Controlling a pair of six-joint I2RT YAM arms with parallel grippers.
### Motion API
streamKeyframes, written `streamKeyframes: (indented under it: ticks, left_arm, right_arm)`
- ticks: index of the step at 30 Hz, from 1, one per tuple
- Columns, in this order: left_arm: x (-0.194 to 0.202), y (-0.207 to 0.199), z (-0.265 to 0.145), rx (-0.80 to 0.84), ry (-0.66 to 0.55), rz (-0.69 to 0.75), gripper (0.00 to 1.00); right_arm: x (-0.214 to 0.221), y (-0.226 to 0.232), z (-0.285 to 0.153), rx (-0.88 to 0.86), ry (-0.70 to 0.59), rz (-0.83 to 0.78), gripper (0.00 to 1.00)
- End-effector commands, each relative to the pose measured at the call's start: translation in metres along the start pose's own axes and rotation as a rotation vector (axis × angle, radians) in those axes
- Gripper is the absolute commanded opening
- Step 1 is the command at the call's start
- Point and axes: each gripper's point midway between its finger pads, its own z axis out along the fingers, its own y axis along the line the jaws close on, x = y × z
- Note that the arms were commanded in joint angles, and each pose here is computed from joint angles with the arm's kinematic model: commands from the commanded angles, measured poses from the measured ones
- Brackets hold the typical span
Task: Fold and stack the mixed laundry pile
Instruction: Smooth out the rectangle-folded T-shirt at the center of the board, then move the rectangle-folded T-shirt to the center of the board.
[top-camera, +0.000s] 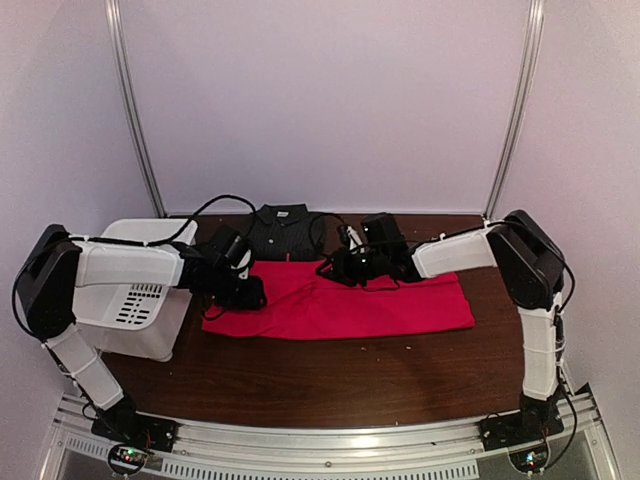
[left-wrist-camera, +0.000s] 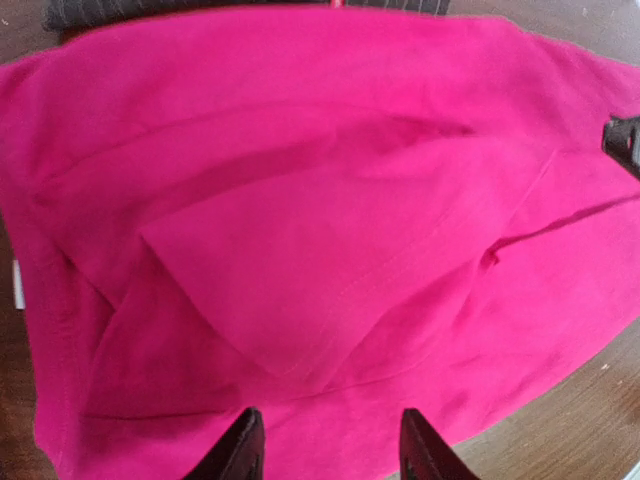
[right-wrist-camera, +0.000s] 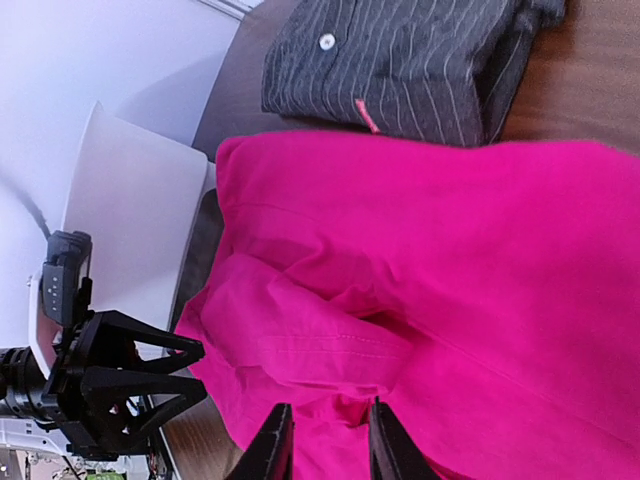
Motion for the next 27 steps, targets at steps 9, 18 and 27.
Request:
streamKeyframes:
  ticks: [9,18,27]
  left_arm:
    - [-0.082,-0.028,-0.043,-0.002,-0.225,0.191,0.49]
    - [-0.047,-0.010,0.037,-0.057,-0.072,0.160,0.44]
    - [0.003,0.021,0.056,-0.120,0.027,0.108,0.42]
  right_arm:
    - [-0.045,-0.071,-0.089,0.228,-0.016,-0.152,0.34]
    - [-0.020,-0.150,-0.082,0.383,0.109,-0.119,0.34]
    - [0.055,-0.181,-0.103,0.450,0.200,0.000,0.33]
